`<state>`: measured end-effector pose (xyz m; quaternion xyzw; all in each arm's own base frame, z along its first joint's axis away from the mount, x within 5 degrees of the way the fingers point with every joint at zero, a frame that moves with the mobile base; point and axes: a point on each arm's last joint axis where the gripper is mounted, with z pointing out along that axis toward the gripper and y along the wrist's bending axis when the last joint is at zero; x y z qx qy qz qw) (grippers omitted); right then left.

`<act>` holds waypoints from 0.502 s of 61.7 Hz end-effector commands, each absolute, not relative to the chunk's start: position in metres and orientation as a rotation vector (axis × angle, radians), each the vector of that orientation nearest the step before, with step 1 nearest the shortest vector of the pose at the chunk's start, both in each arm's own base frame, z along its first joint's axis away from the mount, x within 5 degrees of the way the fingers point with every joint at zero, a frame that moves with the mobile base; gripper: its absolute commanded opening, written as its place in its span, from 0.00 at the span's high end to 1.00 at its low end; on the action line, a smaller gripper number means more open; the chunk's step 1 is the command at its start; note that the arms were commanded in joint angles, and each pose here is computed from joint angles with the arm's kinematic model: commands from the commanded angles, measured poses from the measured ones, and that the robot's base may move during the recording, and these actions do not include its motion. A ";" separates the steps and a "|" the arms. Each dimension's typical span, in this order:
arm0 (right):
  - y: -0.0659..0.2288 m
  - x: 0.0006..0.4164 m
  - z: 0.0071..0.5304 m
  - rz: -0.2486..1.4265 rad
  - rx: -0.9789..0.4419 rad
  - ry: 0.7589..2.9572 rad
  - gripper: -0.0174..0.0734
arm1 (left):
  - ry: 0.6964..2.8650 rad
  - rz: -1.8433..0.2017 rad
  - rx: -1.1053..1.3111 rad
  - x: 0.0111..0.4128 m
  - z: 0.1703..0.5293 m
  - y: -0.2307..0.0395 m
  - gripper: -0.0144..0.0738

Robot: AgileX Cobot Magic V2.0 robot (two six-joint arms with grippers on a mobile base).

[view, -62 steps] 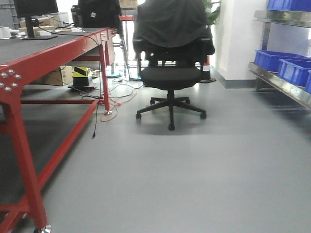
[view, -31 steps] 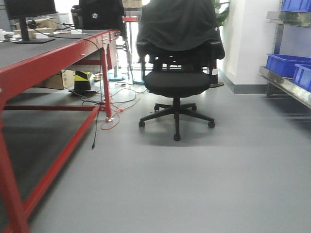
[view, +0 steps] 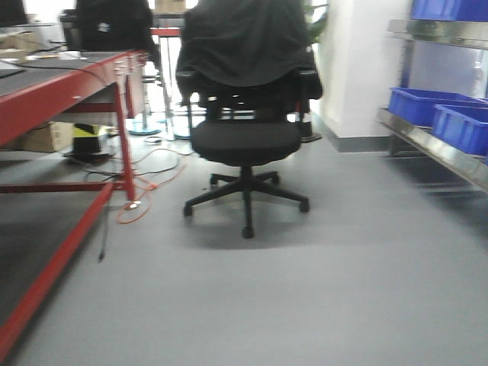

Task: Grab block from conveyor and place in blue bin
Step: 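Drive the base away from the conveyor toward the blue-bin shelves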

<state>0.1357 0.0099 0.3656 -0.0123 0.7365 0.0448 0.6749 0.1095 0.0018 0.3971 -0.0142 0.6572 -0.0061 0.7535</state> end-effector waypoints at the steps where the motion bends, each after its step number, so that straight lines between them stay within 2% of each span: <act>1: 0.009 0.134 0.369 0.097 -0.025 1.622 0.99 | 1.412 -0.012 -0.038 0.108 0.399 0.002 0.96; 31: 0.009 0.134 0.369 0.097 -0.025 1.622 0.99 | 1.412 -0.012 -0.038 0.108 0.399 0.002 0.96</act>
